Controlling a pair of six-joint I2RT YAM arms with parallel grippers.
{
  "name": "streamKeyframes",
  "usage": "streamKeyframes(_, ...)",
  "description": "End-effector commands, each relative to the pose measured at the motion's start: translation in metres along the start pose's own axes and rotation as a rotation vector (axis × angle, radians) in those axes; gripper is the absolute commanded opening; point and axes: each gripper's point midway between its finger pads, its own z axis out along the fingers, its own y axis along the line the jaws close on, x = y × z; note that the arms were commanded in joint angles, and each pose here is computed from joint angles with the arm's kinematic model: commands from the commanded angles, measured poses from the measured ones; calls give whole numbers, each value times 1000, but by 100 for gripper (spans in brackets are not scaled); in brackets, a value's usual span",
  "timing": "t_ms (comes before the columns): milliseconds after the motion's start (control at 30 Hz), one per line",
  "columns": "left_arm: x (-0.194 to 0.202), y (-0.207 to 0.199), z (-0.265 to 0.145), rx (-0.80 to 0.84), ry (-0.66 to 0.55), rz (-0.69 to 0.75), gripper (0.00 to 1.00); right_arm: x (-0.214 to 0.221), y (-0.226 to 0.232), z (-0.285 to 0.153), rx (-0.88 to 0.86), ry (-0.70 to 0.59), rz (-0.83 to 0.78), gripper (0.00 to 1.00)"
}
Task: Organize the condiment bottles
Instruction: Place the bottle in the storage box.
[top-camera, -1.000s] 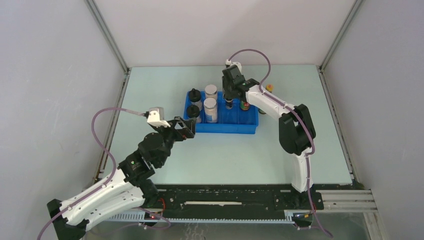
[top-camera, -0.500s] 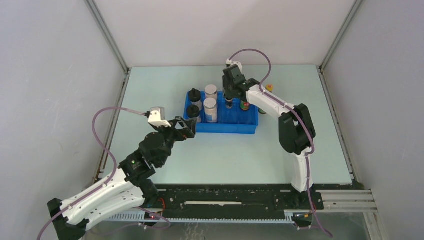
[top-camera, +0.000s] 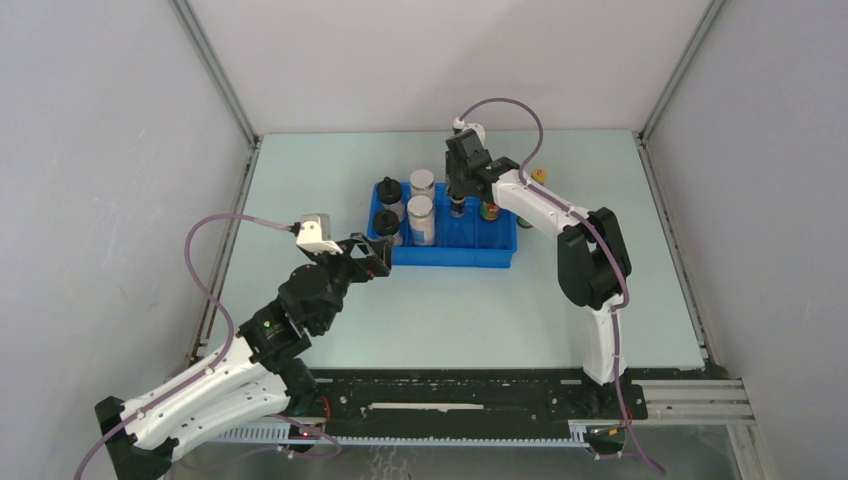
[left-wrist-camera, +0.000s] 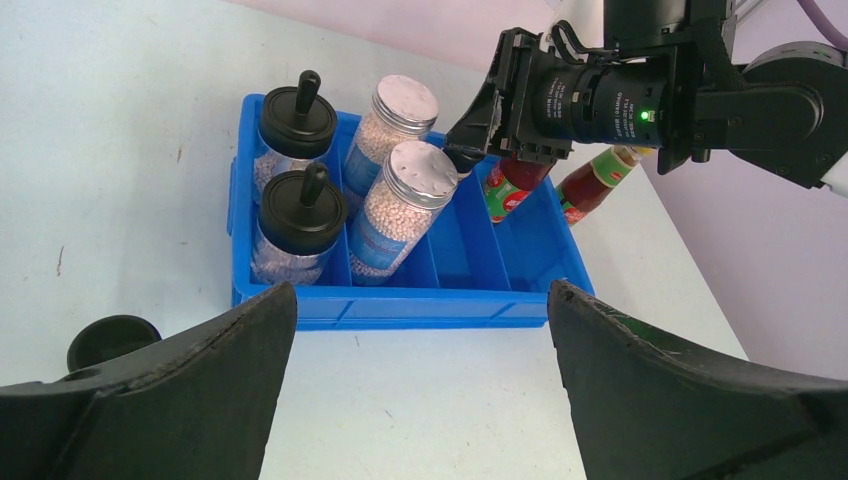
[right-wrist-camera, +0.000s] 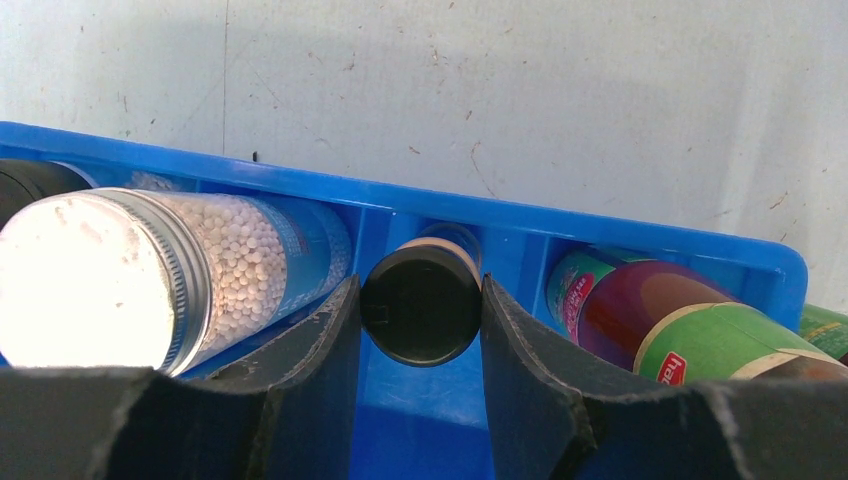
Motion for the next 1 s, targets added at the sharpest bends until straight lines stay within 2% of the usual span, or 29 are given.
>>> streamKeyframes(0, -14, -6, 0, 11, -42, -10, 100, -26, 5, -7, -7, -58, 37, 0)
streamKeyframes(967, -12, -5, -2, 13, -36, -21, 100, -16, -5, -10, 43, -2, 47, 0)
